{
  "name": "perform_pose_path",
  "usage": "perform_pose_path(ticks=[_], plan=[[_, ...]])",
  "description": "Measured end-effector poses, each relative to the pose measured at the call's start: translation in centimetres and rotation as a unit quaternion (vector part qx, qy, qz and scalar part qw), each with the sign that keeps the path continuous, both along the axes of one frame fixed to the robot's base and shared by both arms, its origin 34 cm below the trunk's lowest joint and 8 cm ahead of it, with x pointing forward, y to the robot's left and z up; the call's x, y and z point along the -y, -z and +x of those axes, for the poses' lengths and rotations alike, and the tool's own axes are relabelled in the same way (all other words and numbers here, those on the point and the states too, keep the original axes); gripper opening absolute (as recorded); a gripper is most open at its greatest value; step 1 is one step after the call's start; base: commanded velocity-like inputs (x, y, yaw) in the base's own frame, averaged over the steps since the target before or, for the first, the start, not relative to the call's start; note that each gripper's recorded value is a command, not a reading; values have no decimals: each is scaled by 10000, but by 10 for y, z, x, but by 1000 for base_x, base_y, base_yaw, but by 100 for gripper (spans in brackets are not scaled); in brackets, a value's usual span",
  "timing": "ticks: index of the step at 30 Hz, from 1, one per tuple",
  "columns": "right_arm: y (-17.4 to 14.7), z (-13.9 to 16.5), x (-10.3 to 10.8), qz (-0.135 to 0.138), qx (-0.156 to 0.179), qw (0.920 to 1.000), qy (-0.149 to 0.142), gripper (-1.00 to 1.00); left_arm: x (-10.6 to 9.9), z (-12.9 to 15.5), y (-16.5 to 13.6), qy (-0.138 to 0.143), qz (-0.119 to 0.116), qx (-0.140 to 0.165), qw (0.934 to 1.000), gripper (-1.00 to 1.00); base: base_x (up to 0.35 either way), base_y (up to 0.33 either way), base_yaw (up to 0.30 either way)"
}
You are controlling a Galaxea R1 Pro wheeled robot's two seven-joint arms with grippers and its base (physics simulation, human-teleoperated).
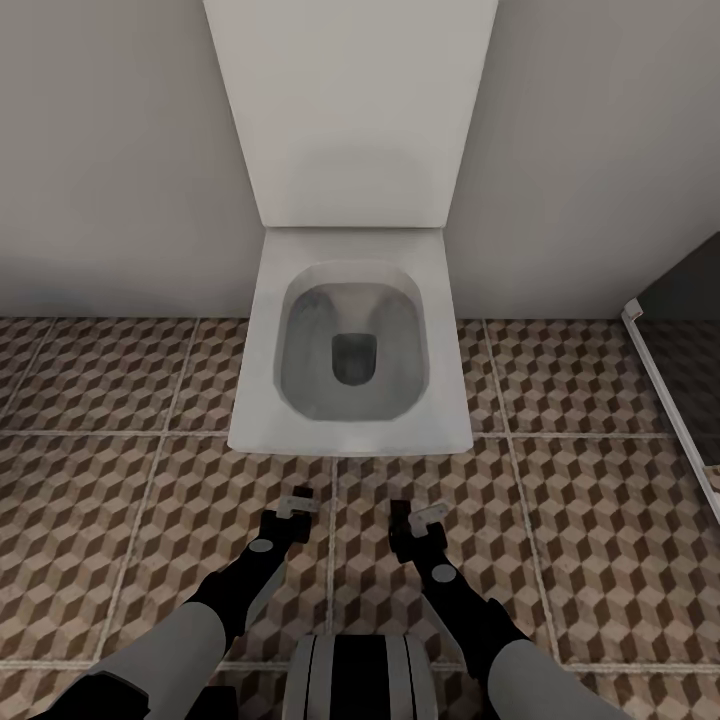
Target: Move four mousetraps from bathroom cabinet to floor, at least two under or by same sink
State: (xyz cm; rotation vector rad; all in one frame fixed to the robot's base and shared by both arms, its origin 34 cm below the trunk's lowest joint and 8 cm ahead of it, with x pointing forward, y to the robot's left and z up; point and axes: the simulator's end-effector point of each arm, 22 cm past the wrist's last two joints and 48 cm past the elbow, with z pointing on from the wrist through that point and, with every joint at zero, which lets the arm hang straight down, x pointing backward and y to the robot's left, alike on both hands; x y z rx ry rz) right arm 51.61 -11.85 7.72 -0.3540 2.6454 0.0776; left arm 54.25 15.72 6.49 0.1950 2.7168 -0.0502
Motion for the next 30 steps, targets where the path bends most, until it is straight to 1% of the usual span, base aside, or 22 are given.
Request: perform_pose_path(ticks=[30], plan=[[0,0,0,-4,2,10000,-6,-100,1,0,0,6,-7,-7,10000,-100,0,0,0]])
